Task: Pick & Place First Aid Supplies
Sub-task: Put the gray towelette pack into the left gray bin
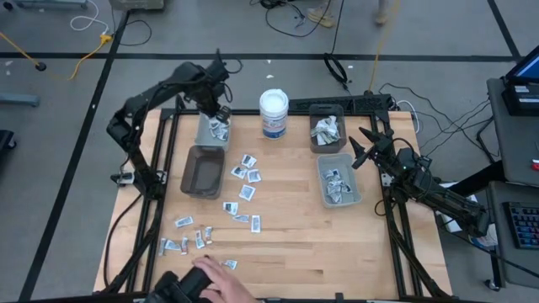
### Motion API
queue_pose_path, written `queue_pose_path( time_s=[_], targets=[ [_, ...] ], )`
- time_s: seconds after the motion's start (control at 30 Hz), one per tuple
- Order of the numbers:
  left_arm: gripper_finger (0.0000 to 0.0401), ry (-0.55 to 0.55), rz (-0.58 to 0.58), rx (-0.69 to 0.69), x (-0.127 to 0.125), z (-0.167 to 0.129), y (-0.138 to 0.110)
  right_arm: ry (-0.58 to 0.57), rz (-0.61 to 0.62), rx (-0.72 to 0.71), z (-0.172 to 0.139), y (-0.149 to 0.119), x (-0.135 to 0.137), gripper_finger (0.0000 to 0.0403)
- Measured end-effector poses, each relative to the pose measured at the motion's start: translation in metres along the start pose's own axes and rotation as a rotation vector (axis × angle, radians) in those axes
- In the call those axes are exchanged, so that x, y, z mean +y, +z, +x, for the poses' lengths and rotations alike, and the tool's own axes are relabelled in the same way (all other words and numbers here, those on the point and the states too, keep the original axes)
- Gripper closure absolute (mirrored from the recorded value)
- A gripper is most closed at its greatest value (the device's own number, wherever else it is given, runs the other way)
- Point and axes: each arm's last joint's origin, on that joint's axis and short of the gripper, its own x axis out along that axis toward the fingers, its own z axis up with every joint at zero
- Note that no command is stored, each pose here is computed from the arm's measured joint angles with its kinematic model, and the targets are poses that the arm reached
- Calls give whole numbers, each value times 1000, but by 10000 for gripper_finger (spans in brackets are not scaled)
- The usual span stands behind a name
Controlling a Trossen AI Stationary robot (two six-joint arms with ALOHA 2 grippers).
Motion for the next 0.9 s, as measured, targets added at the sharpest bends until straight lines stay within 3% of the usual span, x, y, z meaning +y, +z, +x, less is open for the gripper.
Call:
queue_pose_path(
  time_s=[0.17, 0.47, 0.67, 0.9],
  targets=[
    [394, 83, -13, -24, 6, 16, 1, 0, 0, 0, 0, 0, 0, 165],
    [393, 87, 14, -70, 9, 76, -6, 0, 0, 0, 0, 0, 0, 165],
    [394, 61, 16, -84, 9, 91, -10, 0, 0, 0, 0, 0, 0, 165],
    [324, 28, -6, -82, 8, 91, -10, 0, 0, 0, 0, 0, 0, 165]
  ],
)
